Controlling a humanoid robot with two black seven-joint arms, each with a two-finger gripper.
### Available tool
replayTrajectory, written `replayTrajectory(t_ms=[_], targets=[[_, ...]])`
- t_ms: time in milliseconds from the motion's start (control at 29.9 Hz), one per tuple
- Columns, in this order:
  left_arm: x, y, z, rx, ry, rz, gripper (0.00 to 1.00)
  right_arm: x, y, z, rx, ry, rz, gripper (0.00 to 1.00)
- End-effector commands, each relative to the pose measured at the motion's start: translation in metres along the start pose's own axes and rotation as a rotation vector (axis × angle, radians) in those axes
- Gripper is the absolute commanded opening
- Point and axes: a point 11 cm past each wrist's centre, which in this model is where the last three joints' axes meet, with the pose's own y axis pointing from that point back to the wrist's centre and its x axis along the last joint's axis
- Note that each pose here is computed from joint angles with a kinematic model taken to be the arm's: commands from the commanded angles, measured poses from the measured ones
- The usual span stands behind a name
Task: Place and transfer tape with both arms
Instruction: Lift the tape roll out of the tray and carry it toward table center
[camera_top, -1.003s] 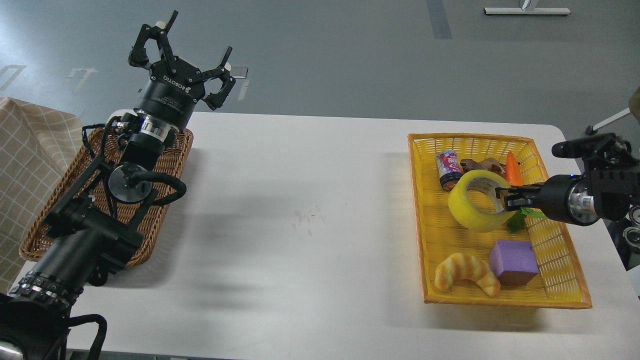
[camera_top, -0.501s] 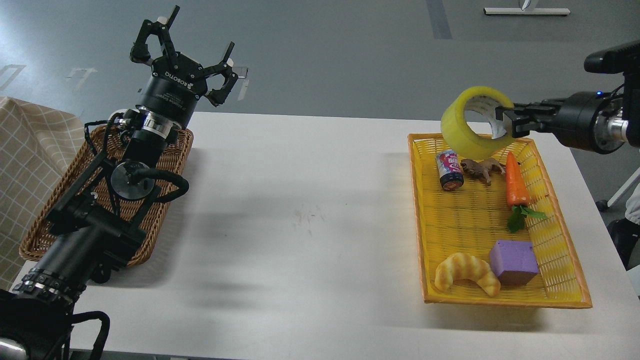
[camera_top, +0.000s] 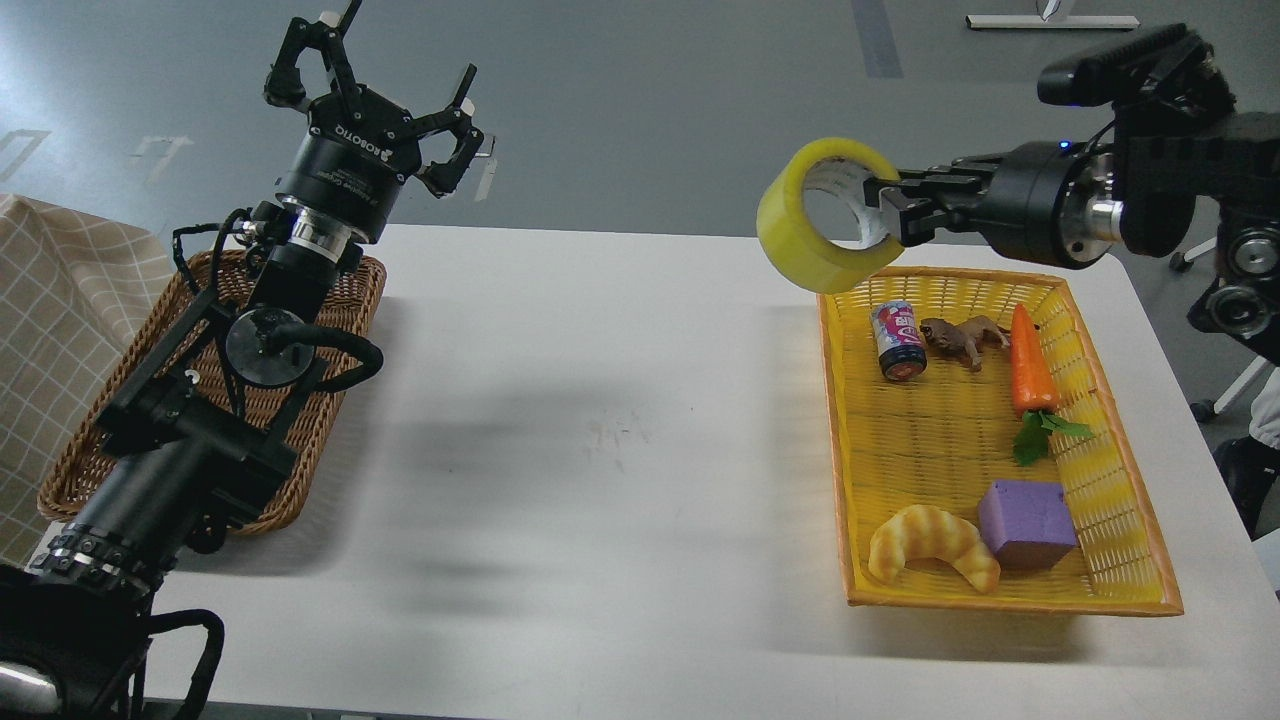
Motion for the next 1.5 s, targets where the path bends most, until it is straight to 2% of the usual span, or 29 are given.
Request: replayTrajectory(t_ms=[0,435,802,1203,1304,1471], targets=[[0.000,0.000,0.000,0.000,0.000,0.000,0.98,0.004,-0.015,-0.016,0.037,0.005,0.000,0.00],[-0.007,-0.007,-0.005,0.001,0.015,-0.018,0.98,0.005,-0.081,-0.066,0.095,0.066,-0.081,0.00],[-0.010,-0.010,-0.004,-0.002,0.015,-0.027,0.98,-0.023,-0.128,-0.099,0.105,0.090,-0.179,0.00],[-0.012,-0.011,-0.006,-0.002,0.020,-0.032,0.98,-0.049,-0.158,-0.151,0.169,0.114,-0.244,0.00],[-0.013,-0.012,-0.006,-0.002,0.019,-0.035,0.98,-0.058,-0.161,-0.155,0.174,0.114,-0.262,0.00],[-0.018,-0.013,-0.005,-0.004,0.021,-0.050,0.98,-0.081,-0.167,-0.133,0.110,0.105,-0.313,0.00]])
